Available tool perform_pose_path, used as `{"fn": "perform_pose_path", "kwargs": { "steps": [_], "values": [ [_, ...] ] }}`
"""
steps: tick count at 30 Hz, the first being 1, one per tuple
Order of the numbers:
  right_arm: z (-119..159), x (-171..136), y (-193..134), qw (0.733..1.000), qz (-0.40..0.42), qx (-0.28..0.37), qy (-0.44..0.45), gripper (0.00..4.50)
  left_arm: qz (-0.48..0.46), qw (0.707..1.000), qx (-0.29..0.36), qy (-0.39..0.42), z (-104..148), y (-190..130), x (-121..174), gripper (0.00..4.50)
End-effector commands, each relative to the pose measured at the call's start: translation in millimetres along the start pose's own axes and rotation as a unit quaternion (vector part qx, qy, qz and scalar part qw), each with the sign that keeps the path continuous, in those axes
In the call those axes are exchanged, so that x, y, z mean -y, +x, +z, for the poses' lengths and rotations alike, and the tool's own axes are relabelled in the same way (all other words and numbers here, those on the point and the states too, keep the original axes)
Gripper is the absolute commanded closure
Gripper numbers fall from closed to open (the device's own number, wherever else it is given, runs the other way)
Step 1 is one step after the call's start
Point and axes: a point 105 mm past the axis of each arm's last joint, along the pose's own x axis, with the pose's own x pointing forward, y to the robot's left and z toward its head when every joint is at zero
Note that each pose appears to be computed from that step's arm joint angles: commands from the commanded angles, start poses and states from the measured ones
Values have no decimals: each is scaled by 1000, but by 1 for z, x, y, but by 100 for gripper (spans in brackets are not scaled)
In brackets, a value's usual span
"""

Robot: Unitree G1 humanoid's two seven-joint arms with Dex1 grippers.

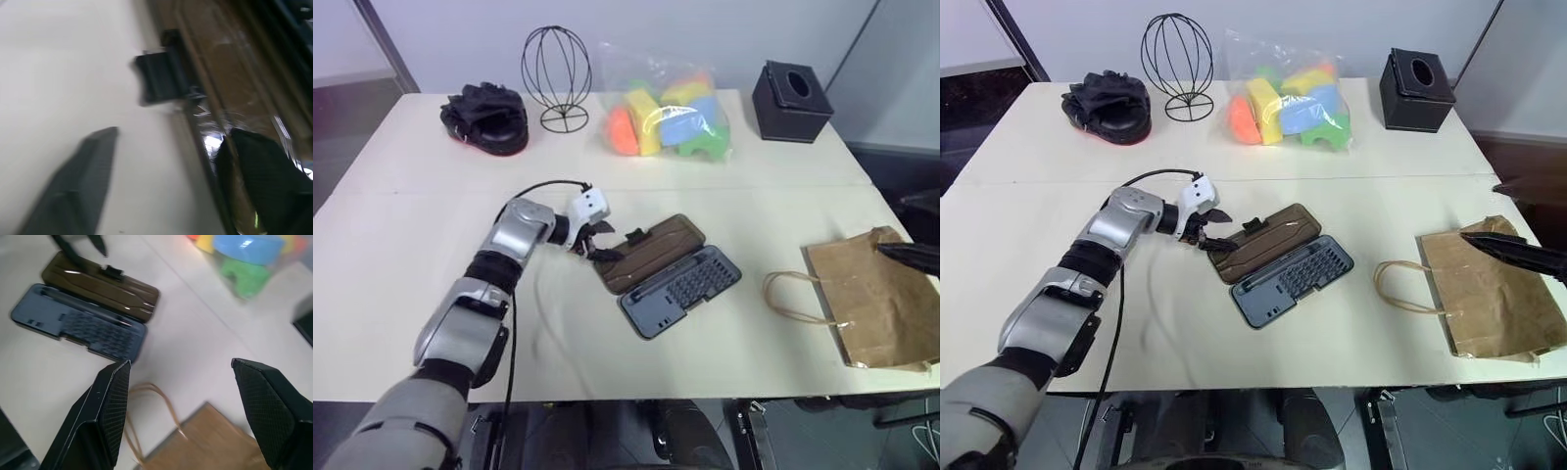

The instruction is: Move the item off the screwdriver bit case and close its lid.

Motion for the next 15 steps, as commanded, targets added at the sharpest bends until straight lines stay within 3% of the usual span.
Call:
{"fn": "perform_pose_path", "kwargs": {
  "steps": [1, 4, 5, 10, 15],
  "values": [
    [6, -6, 5, 1000, 7, 11, -14, 104, -30, 999, -29, -4, -13, 5, 10, 274],
    [6, -10, 9, 1000, 16, 12, -15, 104, -44, 998, -35, -2, -15, 0, 13, 431],
    [6, -11, 10, 1000, 18, 13, -15, 104, -46, 998, -40, -1, -18, -2, 13, 447],
    [8, -12, 16, 999, 30, 22, -14, 104, -43, 996, -75, 22, -35, -20, 10, 447],
    [11, -26, 38, 995, 91, 39, -23, 104, -47, 991, -77, 100, -40, -71, 0, 447]
  ]
}}
